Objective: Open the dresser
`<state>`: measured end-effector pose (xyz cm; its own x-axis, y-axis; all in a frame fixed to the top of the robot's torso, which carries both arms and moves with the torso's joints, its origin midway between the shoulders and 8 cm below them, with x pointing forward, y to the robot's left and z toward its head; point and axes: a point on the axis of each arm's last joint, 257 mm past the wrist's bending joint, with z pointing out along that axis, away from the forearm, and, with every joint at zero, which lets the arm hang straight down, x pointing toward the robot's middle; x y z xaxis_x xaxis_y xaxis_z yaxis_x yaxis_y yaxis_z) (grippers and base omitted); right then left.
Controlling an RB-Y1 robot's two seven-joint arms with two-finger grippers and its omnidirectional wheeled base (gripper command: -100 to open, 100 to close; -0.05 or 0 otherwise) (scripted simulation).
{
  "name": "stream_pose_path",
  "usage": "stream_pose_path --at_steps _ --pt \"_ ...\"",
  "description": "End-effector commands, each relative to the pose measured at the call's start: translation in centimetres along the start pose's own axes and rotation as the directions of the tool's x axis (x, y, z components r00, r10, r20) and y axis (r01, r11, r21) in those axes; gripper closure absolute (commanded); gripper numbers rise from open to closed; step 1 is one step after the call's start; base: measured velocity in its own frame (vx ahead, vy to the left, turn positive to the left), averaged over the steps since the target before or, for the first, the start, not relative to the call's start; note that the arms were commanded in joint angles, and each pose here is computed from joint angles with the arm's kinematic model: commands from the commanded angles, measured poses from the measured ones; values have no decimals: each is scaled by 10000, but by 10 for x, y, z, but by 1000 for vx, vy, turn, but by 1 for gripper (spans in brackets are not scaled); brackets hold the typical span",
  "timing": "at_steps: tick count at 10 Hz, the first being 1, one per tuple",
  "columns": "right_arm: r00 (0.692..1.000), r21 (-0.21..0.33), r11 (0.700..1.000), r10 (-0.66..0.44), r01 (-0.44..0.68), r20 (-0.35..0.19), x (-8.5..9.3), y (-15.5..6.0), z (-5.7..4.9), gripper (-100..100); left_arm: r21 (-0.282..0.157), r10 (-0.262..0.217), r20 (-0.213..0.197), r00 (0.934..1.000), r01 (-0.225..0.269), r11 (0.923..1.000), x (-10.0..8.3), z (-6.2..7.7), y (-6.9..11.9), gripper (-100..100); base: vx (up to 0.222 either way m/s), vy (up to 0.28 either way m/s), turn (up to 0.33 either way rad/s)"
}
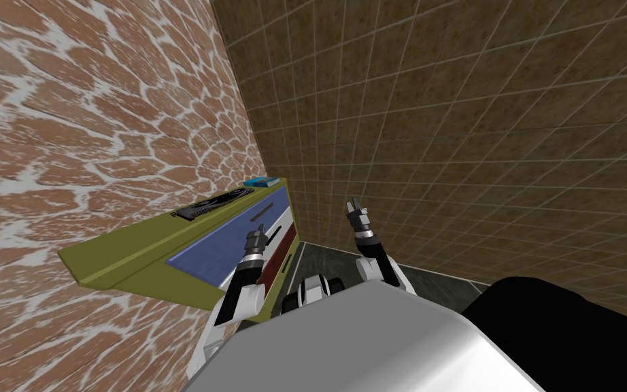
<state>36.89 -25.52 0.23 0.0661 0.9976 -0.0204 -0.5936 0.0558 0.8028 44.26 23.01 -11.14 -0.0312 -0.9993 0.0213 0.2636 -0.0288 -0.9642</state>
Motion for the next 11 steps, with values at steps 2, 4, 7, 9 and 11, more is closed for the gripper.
stream_pose_path --at_steps 2,4,7,9,11 --pt "10000 3 10000 -7 7 -2 0 0 0 0 -122 66 -69 10000 -67 9999 -3 -1 -2 -100 58 99 -4" --pt "10000 5 10000 -10 10 -2 0 0 0 0 -238 -32 -15 10000 32 9997 -5 -1 -3 -100 76 148 -3" --pt "10000 0 10000 -4 4 -1 0 0 0 0 141 74 -96 9999 -73 9999 -7 18 -2 -100 -52 33 -14" --pt "10000 1 10000 -3 3 -1 0 0 0 0 -24 53 -175 9998 -54 10000 -4 27 11 -100 -44 -5 0" --pt "10000 2 10000 -5 5 -1 0 0 0 0 310 143 -131 9998 -139 9994 -12 38 7 -100 -42 -9 -11"
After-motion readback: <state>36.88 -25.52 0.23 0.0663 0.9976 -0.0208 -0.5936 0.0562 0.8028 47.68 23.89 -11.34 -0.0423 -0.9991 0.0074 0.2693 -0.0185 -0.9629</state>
